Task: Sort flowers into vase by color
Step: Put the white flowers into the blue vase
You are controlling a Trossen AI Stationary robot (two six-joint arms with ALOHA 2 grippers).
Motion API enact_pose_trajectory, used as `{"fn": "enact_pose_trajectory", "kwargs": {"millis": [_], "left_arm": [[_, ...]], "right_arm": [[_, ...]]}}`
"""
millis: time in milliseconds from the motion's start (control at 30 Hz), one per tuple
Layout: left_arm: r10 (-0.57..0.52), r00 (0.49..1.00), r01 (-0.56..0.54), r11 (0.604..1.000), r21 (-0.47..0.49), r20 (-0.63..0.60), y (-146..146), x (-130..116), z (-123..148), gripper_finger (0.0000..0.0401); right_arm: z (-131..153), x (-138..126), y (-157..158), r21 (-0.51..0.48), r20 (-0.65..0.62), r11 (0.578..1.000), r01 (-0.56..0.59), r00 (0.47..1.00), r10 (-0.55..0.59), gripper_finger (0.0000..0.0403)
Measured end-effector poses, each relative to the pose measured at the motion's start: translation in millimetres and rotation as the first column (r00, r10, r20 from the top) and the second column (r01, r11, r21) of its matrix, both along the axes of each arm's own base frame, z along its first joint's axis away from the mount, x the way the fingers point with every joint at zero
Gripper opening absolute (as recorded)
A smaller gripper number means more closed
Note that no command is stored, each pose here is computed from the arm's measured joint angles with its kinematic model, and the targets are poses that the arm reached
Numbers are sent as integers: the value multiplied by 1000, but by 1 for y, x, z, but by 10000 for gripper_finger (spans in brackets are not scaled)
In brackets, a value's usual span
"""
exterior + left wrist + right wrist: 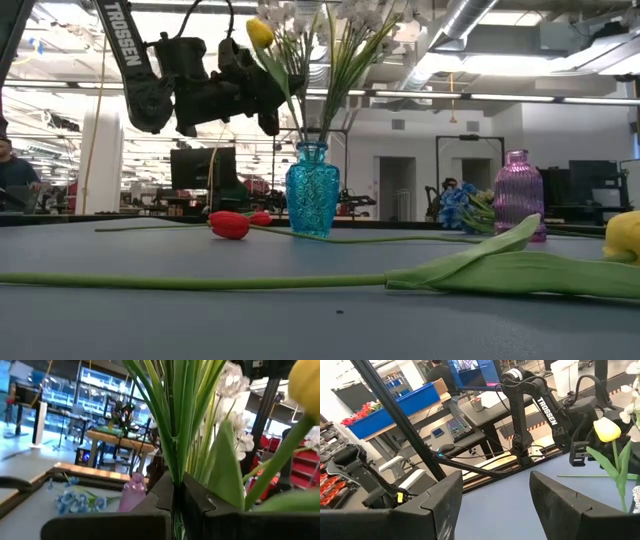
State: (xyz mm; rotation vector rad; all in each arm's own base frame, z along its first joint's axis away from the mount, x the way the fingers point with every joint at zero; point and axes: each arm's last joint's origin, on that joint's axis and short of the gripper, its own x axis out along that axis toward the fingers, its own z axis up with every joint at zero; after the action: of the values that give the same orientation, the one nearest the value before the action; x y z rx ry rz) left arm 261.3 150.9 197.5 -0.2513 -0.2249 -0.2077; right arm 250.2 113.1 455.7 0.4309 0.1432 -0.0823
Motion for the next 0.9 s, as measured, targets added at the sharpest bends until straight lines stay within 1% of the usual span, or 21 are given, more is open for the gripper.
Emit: {"fn": "enact_pose_trajectory", "kwargs": {"millis": [200, 333, 500, 600, 767, 900], "left_arm": [[-1, 1000, 1, 1000, -1, -17, -7, 5, -2, 0], [18, 999, -20, 999, -28, -48, -8, 7, -6, 11], [6, 996, -10, 999, -49, -90, -7, 8, -10, 43], [-18, 995, 14, 999, -37, -94, -7, 8, -10, 65], [-68, 991, 60, 996, -70, -115, -6, 6, -11, 109], [-91, 980, 71, 991, -116, -174, -2, 4, -18, 141]], "right_arm": [[0, 2, -4, 2, -2, 1000, -7, 1000, 7, 258], [0, 2, -4, 1, -3, 1000, -8, 1000, 8, 258], [0, 2, -3, 1, -2, 1000, -9, 1000, 9, 258], [0, 1, -3, 1, -3, 1000, -13, 1000, 13, 258], [0, 1, -3, -2, -3, 1000, -14, 1000, 14, 258], [0, 1, -2, -1, -3, 1000, -20, 1000, 20, 258]]}}
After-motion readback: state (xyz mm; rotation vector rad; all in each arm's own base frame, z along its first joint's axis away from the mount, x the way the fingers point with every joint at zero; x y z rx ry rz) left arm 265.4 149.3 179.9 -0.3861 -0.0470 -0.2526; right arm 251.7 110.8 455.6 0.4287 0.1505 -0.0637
